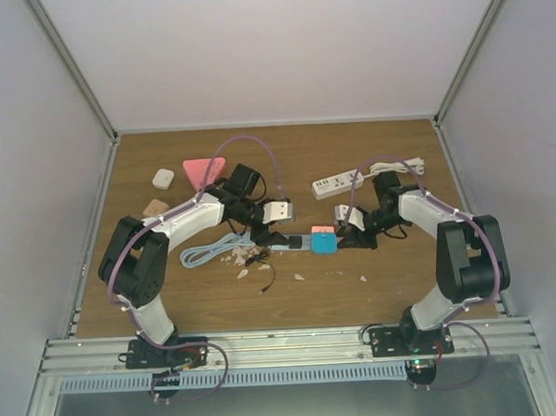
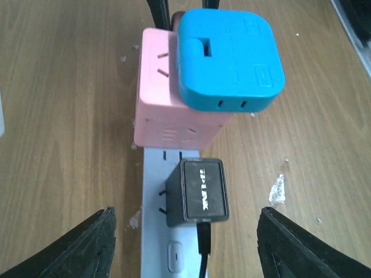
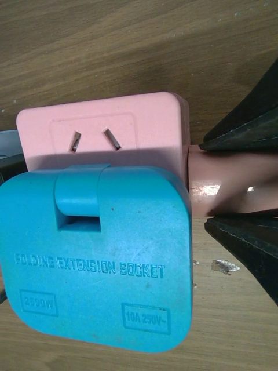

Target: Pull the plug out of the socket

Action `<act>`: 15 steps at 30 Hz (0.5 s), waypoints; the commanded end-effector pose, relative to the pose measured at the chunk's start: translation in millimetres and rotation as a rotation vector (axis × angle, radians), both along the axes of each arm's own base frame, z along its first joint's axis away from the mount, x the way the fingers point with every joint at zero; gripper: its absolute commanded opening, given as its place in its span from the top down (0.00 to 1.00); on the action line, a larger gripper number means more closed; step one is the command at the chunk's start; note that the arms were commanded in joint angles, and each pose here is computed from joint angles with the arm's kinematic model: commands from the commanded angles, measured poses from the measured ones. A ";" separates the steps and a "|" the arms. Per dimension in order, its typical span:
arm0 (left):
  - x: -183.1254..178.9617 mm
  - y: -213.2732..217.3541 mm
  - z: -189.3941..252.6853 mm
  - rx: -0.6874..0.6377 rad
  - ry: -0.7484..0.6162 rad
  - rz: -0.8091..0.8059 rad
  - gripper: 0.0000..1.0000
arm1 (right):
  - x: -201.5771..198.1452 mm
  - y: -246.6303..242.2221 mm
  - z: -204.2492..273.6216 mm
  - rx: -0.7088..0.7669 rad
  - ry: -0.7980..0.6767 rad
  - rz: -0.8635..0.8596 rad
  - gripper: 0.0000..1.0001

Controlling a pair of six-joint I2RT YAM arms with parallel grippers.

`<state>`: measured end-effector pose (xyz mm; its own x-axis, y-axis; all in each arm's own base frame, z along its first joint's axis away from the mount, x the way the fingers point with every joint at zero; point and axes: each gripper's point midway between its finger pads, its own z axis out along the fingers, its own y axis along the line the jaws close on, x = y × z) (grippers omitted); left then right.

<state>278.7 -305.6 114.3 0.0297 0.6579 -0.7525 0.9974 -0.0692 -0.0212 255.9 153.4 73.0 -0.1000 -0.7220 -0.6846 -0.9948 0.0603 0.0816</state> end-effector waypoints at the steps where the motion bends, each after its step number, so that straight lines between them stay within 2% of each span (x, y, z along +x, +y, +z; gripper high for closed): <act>1: 5.3 -18.7 -4.1 -0.016 -0.078 -0.020 0.34 | -17.2 -2.4 -13.7 -0.013 0.110 0.021 0.96; 9: -3.5 -28.1 -32.2 0.044 -0.067 -0.044 0.44 | -7.6 -6.0 -13.2 -0.022 0.112 0.017 0.95; 12: -4.5 -27.7 -42.2 0.069 -0.056 -0.038 0.56 | -3.1 -5.3 -10.0 -0.015 0.097 0.016 0.91; 15: -4.5 -26.8 -48.1 0.082 -0.041 -0.031 0.72 | 4.5 -5.7 -3.7 -0.010 0.046 0.002 0.84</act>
